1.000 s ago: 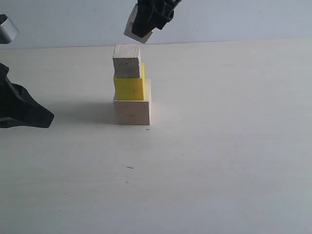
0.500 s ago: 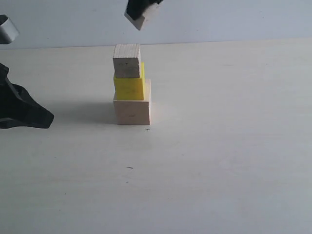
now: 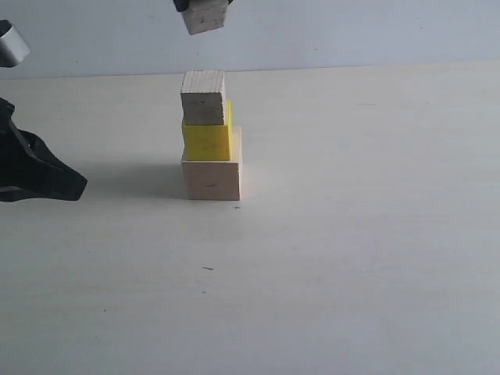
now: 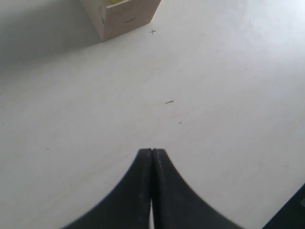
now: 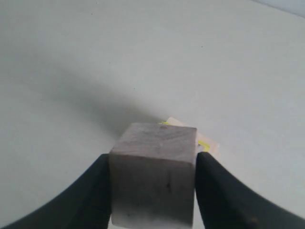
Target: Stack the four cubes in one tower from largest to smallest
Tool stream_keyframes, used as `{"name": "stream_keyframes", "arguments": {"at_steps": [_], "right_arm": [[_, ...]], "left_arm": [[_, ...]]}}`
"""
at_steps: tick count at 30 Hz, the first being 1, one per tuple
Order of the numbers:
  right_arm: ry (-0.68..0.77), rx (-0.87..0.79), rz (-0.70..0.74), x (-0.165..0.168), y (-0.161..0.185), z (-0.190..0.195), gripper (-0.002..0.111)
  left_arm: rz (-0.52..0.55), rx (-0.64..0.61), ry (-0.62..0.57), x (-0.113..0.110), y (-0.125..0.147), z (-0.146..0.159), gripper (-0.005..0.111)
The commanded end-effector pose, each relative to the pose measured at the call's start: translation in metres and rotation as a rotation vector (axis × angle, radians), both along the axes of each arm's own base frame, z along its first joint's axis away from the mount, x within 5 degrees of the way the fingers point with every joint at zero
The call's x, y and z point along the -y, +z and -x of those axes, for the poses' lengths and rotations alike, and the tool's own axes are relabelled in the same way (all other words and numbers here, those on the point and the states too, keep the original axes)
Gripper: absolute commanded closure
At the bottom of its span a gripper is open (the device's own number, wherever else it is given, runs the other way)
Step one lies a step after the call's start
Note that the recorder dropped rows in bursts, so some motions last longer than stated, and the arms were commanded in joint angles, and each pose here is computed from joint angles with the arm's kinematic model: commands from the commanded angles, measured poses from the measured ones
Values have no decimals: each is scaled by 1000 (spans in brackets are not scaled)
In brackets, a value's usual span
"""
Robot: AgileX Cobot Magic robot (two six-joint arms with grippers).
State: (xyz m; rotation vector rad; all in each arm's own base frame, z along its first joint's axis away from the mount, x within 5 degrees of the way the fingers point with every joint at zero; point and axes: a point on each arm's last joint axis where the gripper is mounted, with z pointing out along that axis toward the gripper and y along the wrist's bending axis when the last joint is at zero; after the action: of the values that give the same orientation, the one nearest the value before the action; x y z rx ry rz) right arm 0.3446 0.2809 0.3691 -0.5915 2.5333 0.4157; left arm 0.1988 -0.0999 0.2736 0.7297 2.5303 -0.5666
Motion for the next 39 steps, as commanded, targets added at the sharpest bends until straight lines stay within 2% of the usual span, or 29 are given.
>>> {"name": "stream_keyframes", "arguments": {"at_steps": [1,5,10,19,39], "right_arm": [[-98,-52,-35,-8,-8,-1,108],[-179,-105,-65,-10,-16,-4,108],[-174,-190,-122,-19,-23,-2,108],[-235,-171,-93,-15,-28,-7,108],[-66,-116,-52,-17,-24,-4,108]], "left_arm": [[1,3,2,0,-1,-1,107],[1,3,2,0,-1,-1,107],[5,1,3,0,-1,0,107],[9,-13,-2,1,-1,1,107],[9,-13,-2,1,-1,1,107]]}}
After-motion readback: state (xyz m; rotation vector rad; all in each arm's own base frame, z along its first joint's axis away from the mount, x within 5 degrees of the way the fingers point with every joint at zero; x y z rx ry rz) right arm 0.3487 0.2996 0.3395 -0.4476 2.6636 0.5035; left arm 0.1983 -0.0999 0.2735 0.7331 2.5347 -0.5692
